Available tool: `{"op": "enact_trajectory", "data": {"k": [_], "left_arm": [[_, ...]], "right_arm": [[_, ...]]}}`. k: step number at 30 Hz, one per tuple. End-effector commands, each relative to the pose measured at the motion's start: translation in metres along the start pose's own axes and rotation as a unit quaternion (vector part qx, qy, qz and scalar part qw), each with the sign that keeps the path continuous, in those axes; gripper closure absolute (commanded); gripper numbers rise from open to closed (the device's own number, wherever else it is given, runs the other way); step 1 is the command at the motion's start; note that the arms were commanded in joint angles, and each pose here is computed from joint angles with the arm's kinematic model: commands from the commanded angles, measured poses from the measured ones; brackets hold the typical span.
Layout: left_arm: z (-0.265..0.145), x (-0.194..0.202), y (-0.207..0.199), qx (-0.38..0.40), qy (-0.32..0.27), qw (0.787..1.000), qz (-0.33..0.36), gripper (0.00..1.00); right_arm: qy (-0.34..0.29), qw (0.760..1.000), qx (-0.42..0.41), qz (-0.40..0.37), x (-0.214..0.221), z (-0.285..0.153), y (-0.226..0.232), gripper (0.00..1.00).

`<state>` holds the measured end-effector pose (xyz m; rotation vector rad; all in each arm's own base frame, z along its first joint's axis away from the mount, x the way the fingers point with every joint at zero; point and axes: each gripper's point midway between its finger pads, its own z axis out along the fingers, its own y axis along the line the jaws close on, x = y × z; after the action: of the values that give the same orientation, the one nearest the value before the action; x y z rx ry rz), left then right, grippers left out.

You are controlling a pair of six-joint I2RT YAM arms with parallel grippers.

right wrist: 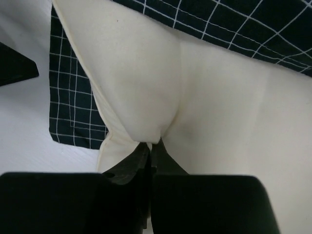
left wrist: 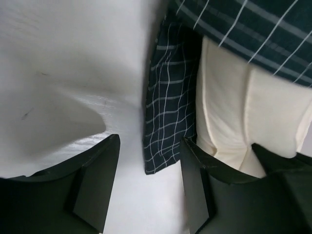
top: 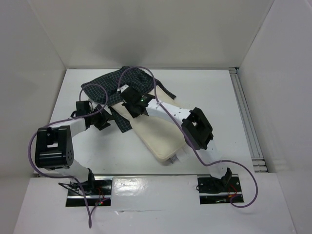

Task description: Put the pillow into the pillowcase

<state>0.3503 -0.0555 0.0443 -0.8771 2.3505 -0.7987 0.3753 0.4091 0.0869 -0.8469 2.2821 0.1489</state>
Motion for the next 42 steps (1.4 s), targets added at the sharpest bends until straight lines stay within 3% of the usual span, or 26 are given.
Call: {"op": "enact_trajectory", "data": {"k": [1, 5, 9, 13, 19, 25, 26, 28, 29, 35, 42], "left_arm": [[0.008, -0.003, -0.004, 0.004, -0.011, 1.000, 0.016, 0.35], [0.018, 0.006, -0.003, -0.010, -0.020, 0.999, 0.037, 0.32], [0.030, 0.008, 0.006, -0.026, -0.028, 0.999, 0.035, 0.32], [0.045, 0.003, 0.001, -0.013, -0.029, 0.999, 0.042, 0.40], [0.060, 0.005, -0.002, -0.011, -0.003, 0.999, 0.047, 0.59], [0.062, 0.011, -0.004, -0.005, 0.009, 0.999, 0.049, 0.58], [0.062, 0.012, -0.008, 0.004, 0.011, 0.999, 0.051, 0.74], [0.066, 0.012, -0.008, 0.006, 0.017, 0.999, 0.050, 0.95], [0.066, 0.015, -0.013, 0.010, 0.025, 0.998, 0.052, 1.00], [0.049, 0.029, -0.030, 0.047, 0.027, 0.996, 0.071, 1.00], [0.016, 0.042, -0.080, 0.127, 0.027, 0.983, 0.126, 1.00]], "right_arm": [[-0.025, 0.998, -0.043, 0.034, -0.021, 0.003, -0.002, 1.00], [-0.076, 0.986, -0.125, 0.084, -0.049, -0.019, -0.007, 1.00], [-0.080, 0.981, -0.148, 0.091, -0.055, -0.022, -0.010, 1.00], [-0.085, 0.978, -0.163, 0.095, -0.061, -0.028, -0.015, 1.00], [-0.107, 0.966, -0.199, 0.124, -0.073, -0.047, -0.027, 1.00], [-0.127, 0.957, -0.224, 0.136, -0.084, -0.066, -0.037, 1.00], [-0.127, 0.957, -0.224, 0.136, -0.084, -0.066, -0.037, 1.00], [-0.122, 0.957, -0.224, 0.137, -0.082, -0.063, -0.037, 1.00], [-0.122, 0.957, -0.224, 0.137, -0.082, -0.063, -0.037, 1.00], [-0.095, 0.976, -0.155, 0.119, -0.076, -0.042, -0.032, 1.00], [-0.120, 0.970, -0.111, 0.177, -0.095, -0.035, -0.046, 1.00]]}}
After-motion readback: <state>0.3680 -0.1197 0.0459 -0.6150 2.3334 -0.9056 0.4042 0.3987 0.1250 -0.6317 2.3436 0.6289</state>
